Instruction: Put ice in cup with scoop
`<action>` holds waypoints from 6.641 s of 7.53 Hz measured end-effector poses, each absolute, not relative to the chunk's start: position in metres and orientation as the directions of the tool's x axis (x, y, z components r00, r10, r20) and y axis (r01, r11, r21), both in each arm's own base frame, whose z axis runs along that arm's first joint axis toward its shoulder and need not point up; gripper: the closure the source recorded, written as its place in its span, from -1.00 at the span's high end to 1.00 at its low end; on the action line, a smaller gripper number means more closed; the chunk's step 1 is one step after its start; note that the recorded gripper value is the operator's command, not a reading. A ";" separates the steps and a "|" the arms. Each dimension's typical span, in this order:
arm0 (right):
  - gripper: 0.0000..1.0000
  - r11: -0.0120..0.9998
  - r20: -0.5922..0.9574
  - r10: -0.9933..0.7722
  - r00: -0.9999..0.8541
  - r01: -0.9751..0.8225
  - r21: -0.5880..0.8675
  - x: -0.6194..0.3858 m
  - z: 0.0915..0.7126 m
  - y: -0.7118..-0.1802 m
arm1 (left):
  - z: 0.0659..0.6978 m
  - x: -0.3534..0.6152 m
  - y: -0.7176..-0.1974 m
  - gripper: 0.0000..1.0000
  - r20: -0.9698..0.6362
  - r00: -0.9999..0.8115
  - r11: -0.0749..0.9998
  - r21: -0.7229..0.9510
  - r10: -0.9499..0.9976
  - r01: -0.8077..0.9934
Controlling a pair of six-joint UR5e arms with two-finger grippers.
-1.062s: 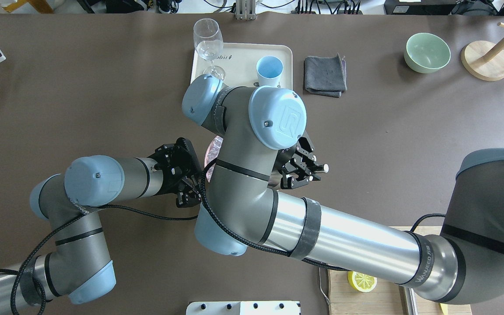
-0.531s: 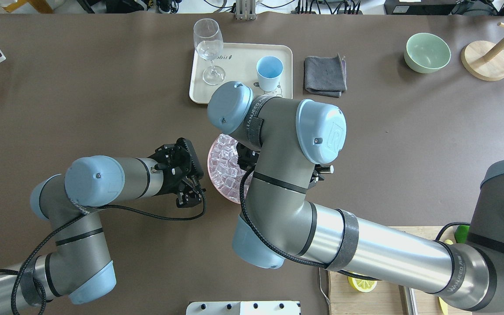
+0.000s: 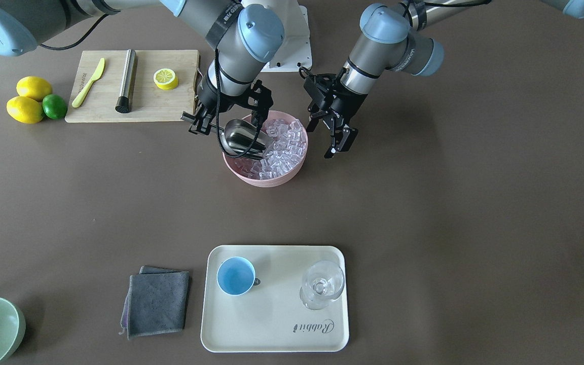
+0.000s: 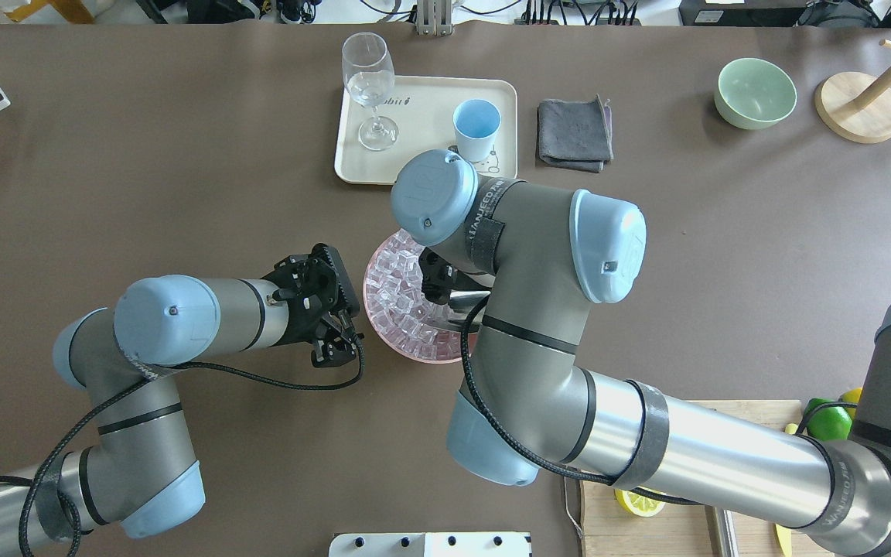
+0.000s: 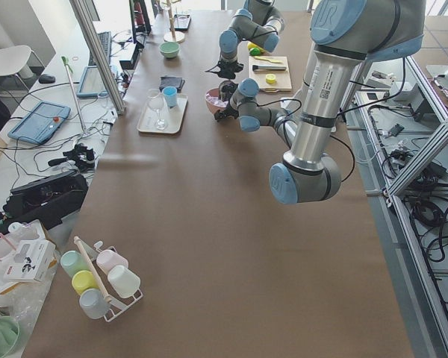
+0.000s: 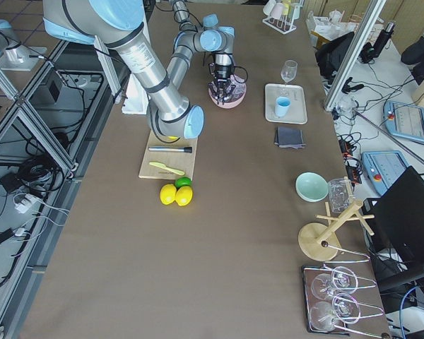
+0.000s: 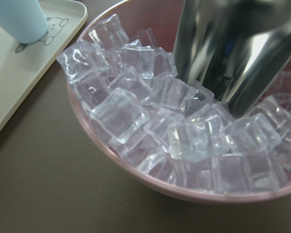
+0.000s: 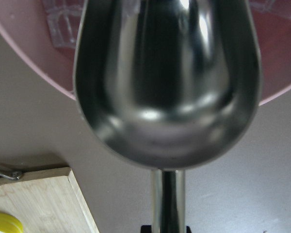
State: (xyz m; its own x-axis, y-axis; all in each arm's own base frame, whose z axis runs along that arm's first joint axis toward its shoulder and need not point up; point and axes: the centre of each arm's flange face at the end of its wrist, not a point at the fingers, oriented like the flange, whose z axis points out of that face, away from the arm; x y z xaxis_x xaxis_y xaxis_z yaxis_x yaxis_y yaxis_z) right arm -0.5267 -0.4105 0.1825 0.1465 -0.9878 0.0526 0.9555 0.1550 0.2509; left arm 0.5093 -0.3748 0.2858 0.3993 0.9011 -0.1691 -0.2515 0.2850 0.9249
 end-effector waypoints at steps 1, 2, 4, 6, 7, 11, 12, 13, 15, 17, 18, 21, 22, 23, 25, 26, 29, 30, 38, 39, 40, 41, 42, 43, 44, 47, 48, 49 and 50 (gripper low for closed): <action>-1.00 0.146 0.036 -0.989 0.142 0.944 0.295 -0.524 0.188 -0.409 | 0.286 0.509 -0.375 0.97 -0.169 0.399 0.285 0.925 0.901 -0.251; -1.00 0.138 0.019 -0.990 0.140 0.933 0.331 -0.522 0.195 -0.408 | 0.285 0.509 -0.374 0.97 -0.170 0.397 0.285 0.925 0.902 -0.251; -1.00 0.120 -0.004 -0.991 0.131 0.919 0.376 -0.520 0.206 -0.407 | 0.284 0.508 -0.375 0.97 -0.170 0.397 0.285 0.925 0.902 -0.250; -1.00 0.084 -0.031 -0.994 0.107 0.903 0.422 -0.519 0.216 -0.407 | 0.283 0.508 -0.375 0.97 -0.170 0.397 0.285 0.925 0.902 -0.250; -1.00 0.067 -0.044 -0.994 0.097 0.894 0.444 -0.520 0.217 -0.407 | 0.283 0.508 -0.375 0.97 -0.170 0.397 0.285 0.925 0.902 -0.250; -1.00 -0.024 -0.104 -0.994 0.032 0.864 0.503 -0.520 0.216 -0.406 | 0.283 0.508 -0.375 0.97 -0.170 0.397 0.285 0.925 0.902 -0.250; -1.00 -0.056 -0.126 -0.992 0.008 0.866 0.498 -0.519 0.216 -0.406 | 0.283 0.508 -0.375 0.97 -0.170 0.397 0.285 0.925 0.902 -0.250; -1.00 -0.072 -0.144 -0.990 -0.001 0.870 0.488 -0.518 0.217 -0.408 | 0.283 0.508 -0.375 0.97 -0.170 0.397 0.285 0.925 0.902 -0.250; -1.00 -0.072 -0.166 -0.986 0.009 0.879 0.472 -0.519 0.220 -0.412 | 0.283 0.508 -0.375 0.97 -0.171 0.396 0.285 0.925 0.902 -0.250; -1.00 -0.074 -0.175 -0.984 0.016 0.868 0.491 -0.522 0.223 -0.414 | 0.283 0.507 -0.375 0.97 -0.171 0.397 0.286 0.925 0.902 -0.251; -1.00 -0.081 -0.172 -0.985 0.009 0.857 0.509 -0.524 0.224 -0.413 | 0.283 0.505 -0.375 0.97 -0.171 0.398 0.286 0.925 0.901 -0.250; -1.00 -0.110 -0.158 -0.987 -0.021 0.806 0.582 -0.524 0.233 -0.406 | 0.281 0.499 -0.376 0.97 -0.172 0.403 0.290 0.923 0.899 -0.253; -1.00 -0.118 -0.160 -0.987 -0.028 0.798 0.591 -0.524 0.235 -0.405 | 0.279 0.496 -0.376 0.97 -0.172 0.404 0.291 0.922 0.899 -0.256; -1.00 -0.136 -0.168 -0.985 -0.043 0.792 0.594 -0.524 0.235 -0.404 | 0.277 0.491 -0.376 0.97 -0.174 0.405 0.296 0.918 0.898 -0.262; -1.00 -0.176 -0.191 -0.979 -0.075 0.786 0.592 -0.523 0.235 -0.405 | 0.275 0.480 -0.384 0.97 -0.193 0.390 0.315 0.908 0.900 -0.277; -1.00 -0.189 -0.196 -0.977 -0.088 0.782 0.594 -0.521 0.234 -0.406 | 0.275 0.474 -0.389 0.97 -0.205 0.380 0.324 0.903 0.902 -0.283; -1.00 -0.205 -0.188 -0.976 -0.111 0.762 0.615 -0.511 0.231 -0.416 | 0.274 0.464 -0.394 0.97 -0.219 0.374 0.339 0.894 0.901 -0.292; -1.00 -0.212 -0.195 -0.974 -0.112 0.752 0.624 -0.511 0.231 -0.417 | 0.274 0.463 -0.394 0.97 -0.220 0.374 0.340 0.893 0.901 -0.294; -1.00 -0.224 -0.205 -0.973 -0.107 0.652 0.725 -0.502 0.241 -0.427 | 0.271 0.458 -0.389 0.97 -0.249 0.325 0.353 0.881 0.912 -0.316; -1.00 -0.213 -0.198 -0.975 -0.096 0.635 0.743 -0.499 0.242 -0.430 | 0.273 0.458 -0.388 0.97 -0.258 0.309 0.357 0.876 0.915 -0.323; -1.00 -0.194 -0.183 -0.980 -0.082 0.621 0.760 -0.494 0.242 -0.435 | 0.273 0.458 -0.386 0.97 -0.266 0.295 0.359 0.874 0.918 -0.329; -1.00 -0.164 -0.159 -0.985 -0.062 0.614 0.773 -0.489 0.242 -0.439 | 0.274 0.459 -0.385 0.97 -0.273 0.282 0.361 0.871 0.920 -0.334; -1.00 -0.121 -0.128 -0.991 -0.032 0.608 0.785 -0.484 0.241 -0.444 | 0.275 0.459 -0.384 0.97 -0.278 0.273 0.363 0.868 0.921 -0.338; -1.00 -0.060 -0.086 -0.996 0.015 0.597 0.800 -0.478 0.241 -0.449 | 0.275 0.458 -0.384 0.97 -0.285 0.264 0.366 0.865 0.921 -0.343; -1.00 0.018 -0.029 -0.997 0.071 0.585 0.811 -0.473 0.242 -0.452 | 0.278 0.455 -0.387 0.97 -0.302 0.258 0.381 0.852 0.918 -0.359; -1.00 0.265 0.159 -0.958 0.237 0.532 0.804 -0.457 0.240 -0.466 | 0.285 0.420 -0.416 0.97 -0.397 0.267 0.477 0.771 0.878 -0.422; -1.00 0.374 0.246 -0.921 0.304 0.501 0.781 -0.453 0.241 -0.470 | 0.289 0.404 -0.428 0.97 -0.425 0.299 0.518 0.732 0.855 -0.442; -1.00 0.487 0.337 -0.865 0.371 0.462 0.741 -0.449 0.244 -0.474 | 0.294 0.390 -0.436 0.97 -0.459 0.341 0.572 0.666 0.820 -0.478; -1.00 0.589 0.417 -0.799 0.434 0.418 0.692 -0.444 0.247 -0.480 | 0.304 0.381 -0.440 0.97 -0.487 0.387 0.622 0.588 0.783 -0.518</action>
